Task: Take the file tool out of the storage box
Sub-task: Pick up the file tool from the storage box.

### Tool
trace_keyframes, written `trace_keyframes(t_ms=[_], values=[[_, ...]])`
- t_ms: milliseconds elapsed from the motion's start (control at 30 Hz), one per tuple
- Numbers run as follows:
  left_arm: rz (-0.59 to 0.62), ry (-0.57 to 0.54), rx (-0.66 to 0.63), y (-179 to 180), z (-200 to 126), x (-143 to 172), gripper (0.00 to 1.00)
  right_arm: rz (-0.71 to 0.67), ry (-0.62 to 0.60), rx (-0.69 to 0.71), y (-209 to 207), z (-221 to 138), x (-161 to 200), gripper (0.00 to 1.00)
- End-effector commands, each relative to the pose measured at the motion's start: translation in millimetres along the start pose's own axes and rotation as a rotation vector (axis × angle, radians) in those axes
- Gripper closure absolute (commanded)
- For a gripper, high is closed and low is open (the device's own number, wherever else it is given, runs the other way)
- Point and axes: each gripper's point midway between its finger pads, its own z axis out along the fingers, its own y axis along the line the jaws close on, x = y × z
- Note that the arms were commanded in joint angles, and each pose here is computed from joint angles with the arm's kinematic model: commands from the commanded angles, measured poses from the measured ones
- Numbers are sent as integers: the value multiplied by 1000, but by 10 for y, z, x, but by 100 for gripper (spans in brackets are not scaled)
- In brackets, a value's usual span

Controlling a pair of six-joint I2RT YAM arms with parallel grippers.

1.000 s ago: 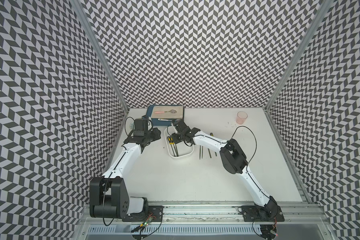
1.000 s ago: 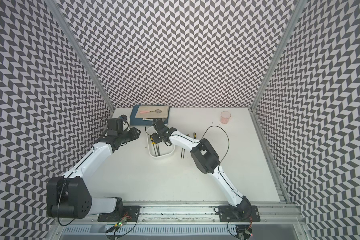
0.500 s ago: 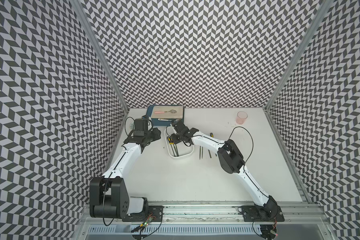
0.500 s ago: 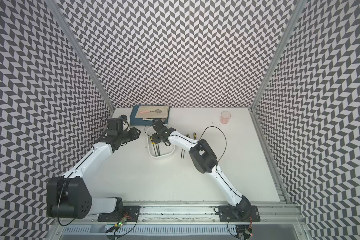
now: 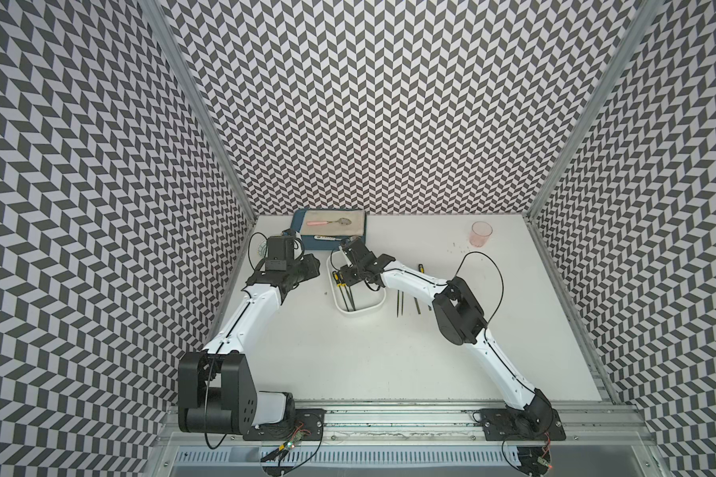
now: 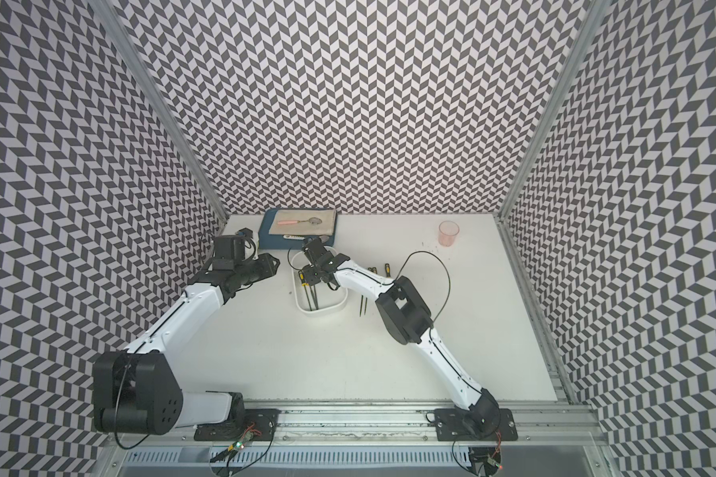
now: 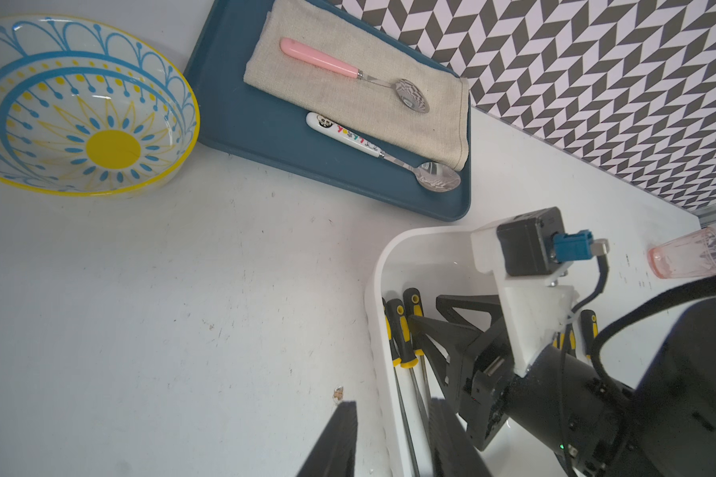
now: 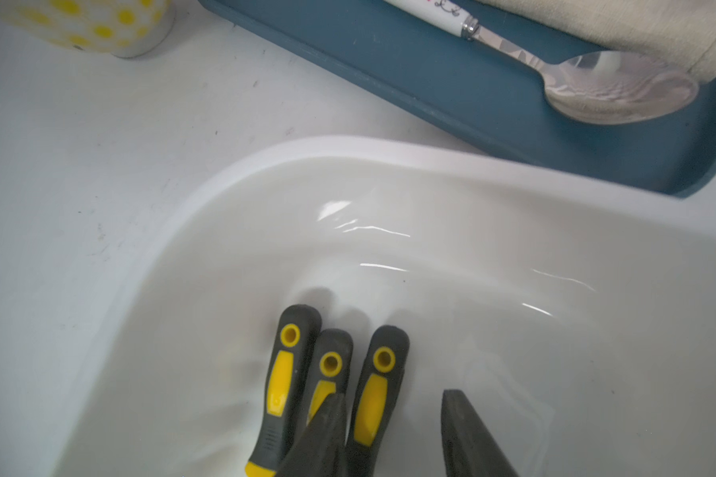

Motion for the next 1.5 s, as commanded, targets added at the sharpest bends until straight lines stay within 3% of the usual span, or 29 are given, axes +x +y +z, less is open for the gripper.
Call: trace_keyframes(t_ms=[0,300,467,600,900,1467], values=[[11,-14,13,-51,-31,-53,65,-13,30,43,-115,87,137,59],[12,-14,15,-55,-33,-58,65,-25,21,39,-105,44,102,59],[12,-14,15,-56,-30,-60,65,-22,28,34,-93,72,107,67],[12,-14,16,-57,-30,-61,65,-17,32,40,-107,75,123,79],[13,-12,14,-52,-27,-54,65,34,-37,17,-56,-64,-77,84],[14,-10,4,-41,-23,-37,65,75,-344,-28,36,-1304,-1039,84]])
